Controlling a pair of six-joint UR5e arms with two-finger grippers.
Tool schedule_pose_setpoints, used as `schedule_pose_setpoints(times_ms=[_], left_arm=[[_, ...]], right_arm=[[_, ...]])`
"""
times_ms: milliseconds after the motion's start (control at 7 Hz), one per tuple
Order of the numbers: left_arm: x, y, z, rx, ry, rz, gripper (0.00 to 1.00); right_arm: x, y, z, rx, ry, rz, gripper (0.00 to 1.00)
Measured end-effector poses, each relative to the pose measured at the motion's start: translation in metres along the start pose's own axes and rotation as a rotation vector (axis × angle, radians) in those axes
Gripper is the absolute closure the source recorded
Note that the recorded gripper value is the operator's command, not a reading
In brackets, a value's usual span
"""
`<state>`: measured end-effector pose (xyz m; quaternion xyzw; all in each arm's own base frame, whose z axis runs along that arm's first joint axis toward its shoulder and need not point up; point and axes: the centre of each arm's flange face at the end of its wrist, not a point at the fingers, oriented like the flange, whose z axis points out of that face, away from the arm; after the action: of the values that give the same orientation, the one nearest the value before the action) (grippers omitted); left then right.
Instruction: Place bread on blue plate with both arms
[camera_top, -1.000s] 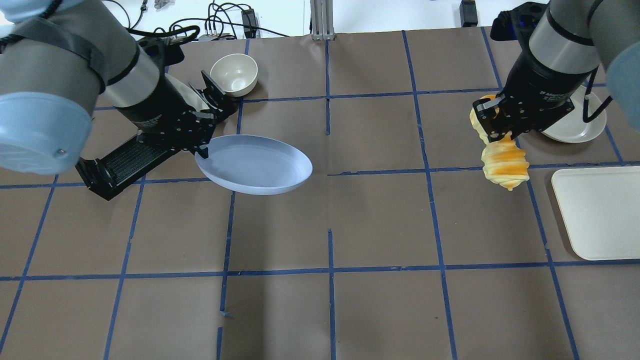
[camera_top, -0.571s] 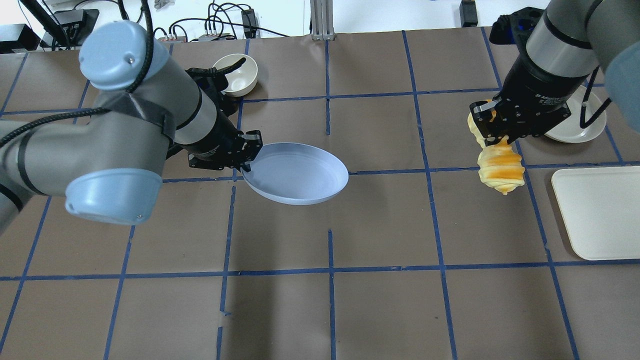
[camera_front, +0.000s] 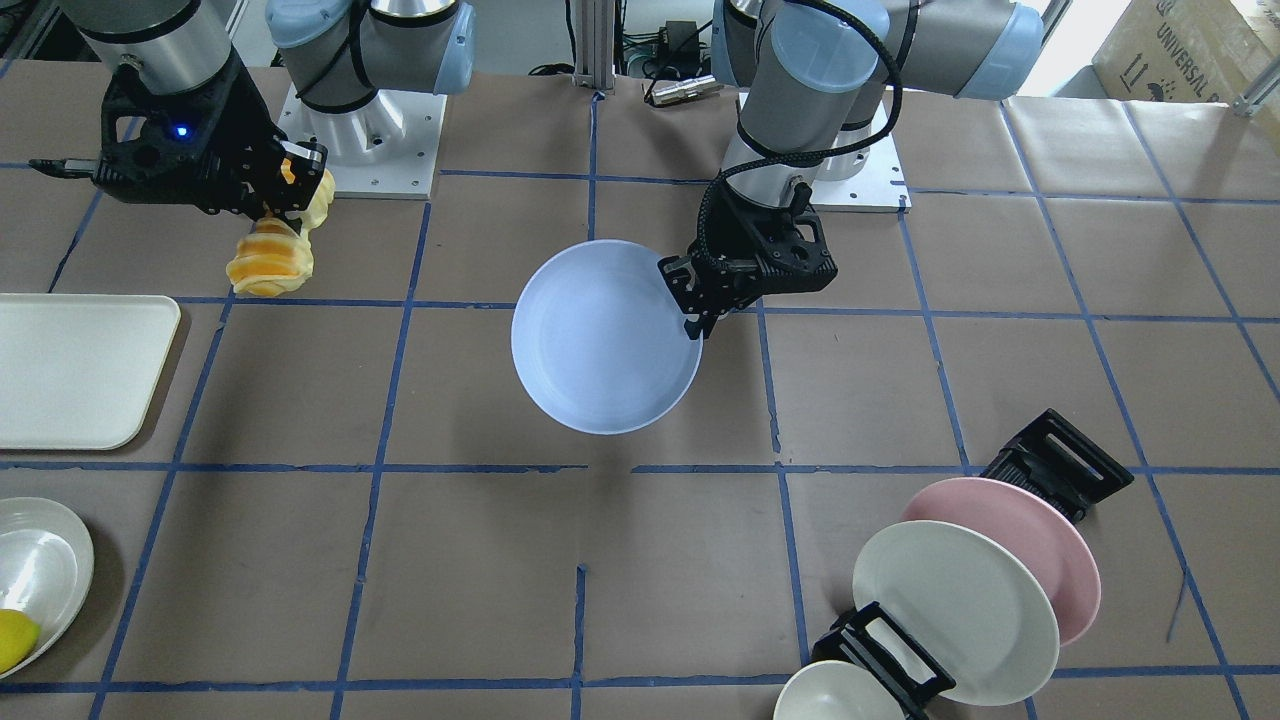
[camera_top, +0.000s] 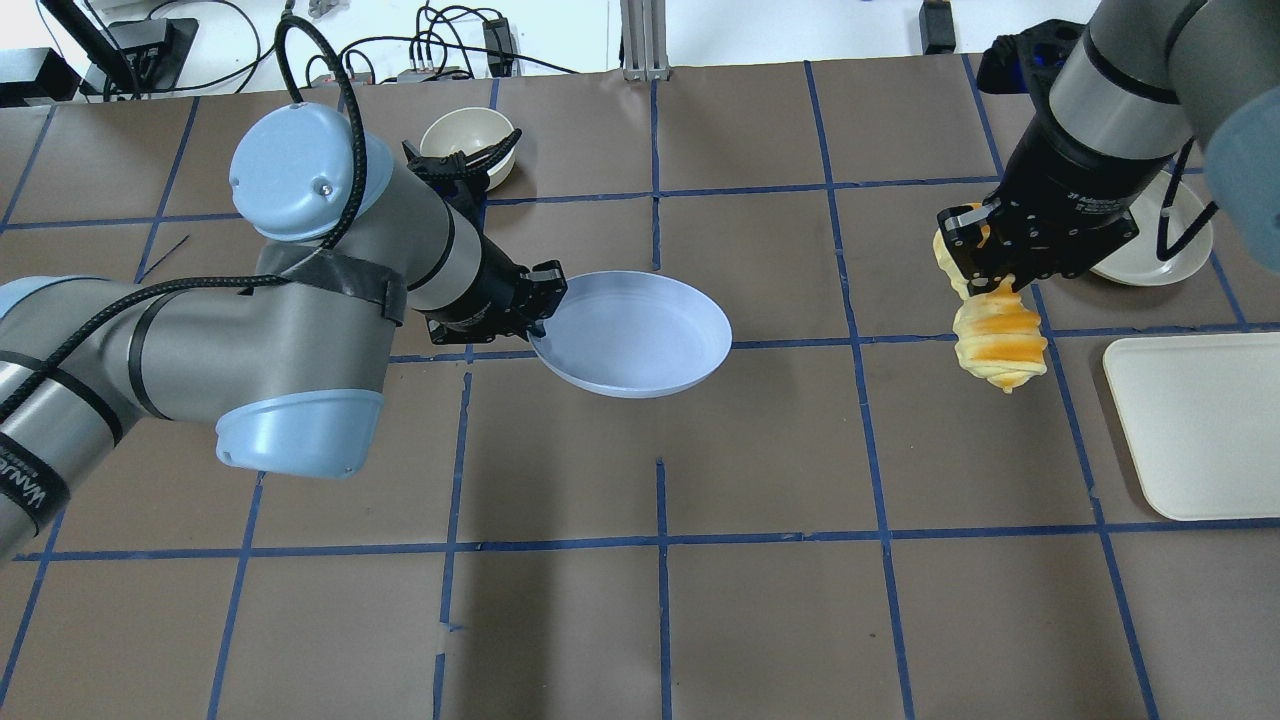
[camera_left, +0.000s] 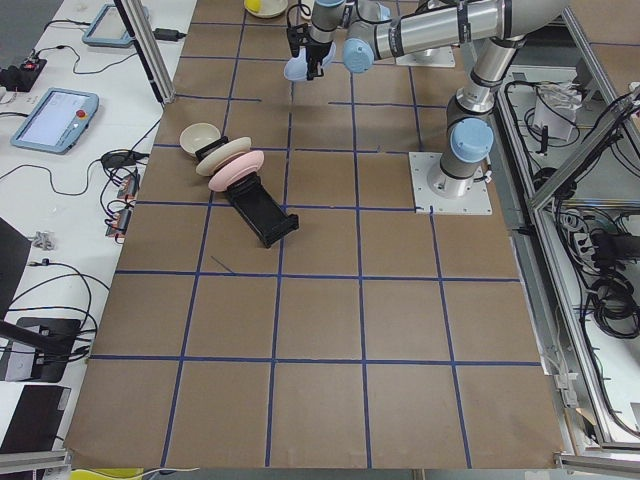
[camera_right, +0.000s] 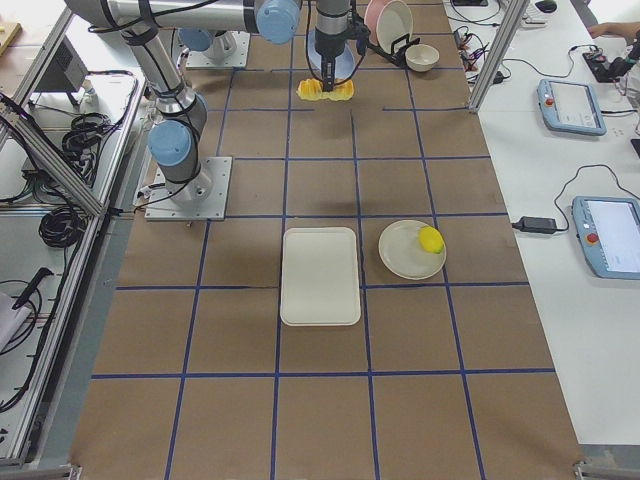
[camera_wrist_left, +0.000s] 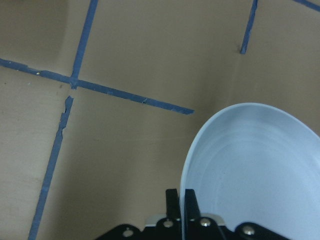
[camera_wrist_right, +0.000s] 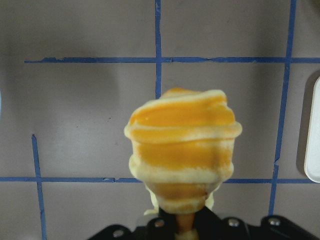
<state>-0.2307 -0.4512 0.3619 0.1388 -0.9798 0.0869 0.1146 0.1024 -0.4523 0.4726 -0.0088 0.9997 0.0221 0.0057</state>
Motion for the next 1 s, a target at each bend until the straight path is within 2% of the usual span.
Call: schedule_pose_setpoints(times_ms=[286,429,571,714,857,1000], left_arm=[[0.007,-0.002,0.005,0.006,0.031,0.004,0.00],[0.009,-0.007,0.001,0.016,0.038,0.046,0.00],[0.008,-0.022,-0.011,0.033,0.040,0.152,0.00],[-0.004,-0.048,-0.032,0.030,0.026,0.271,0.00],[-0.024,-0.076,-0.058,0.000,0.018,0.322,0.00],[-0.042,-0.101,-0.086,-0.034,0.027,0.311,0.00]], right_arm=[[0.000,-0.001,0.004,-0.003,-0.002,-0.011,0.96],[-0.003,-0.006,0.009,-0.001,-0.004,-0.016,0.96],[-0.015,-0.015,0.018,0.006,-0.006,-0.030,0.96],[-0.042,-0.026,0.032,0.016,-0.006,-0.047,0.96],[-0.082,-0.036,0.052,0.033,-0.007,-0.049,0.96],[-0.127,-0.039,0.073,0.046,-0.010,-0.046,0.96]])
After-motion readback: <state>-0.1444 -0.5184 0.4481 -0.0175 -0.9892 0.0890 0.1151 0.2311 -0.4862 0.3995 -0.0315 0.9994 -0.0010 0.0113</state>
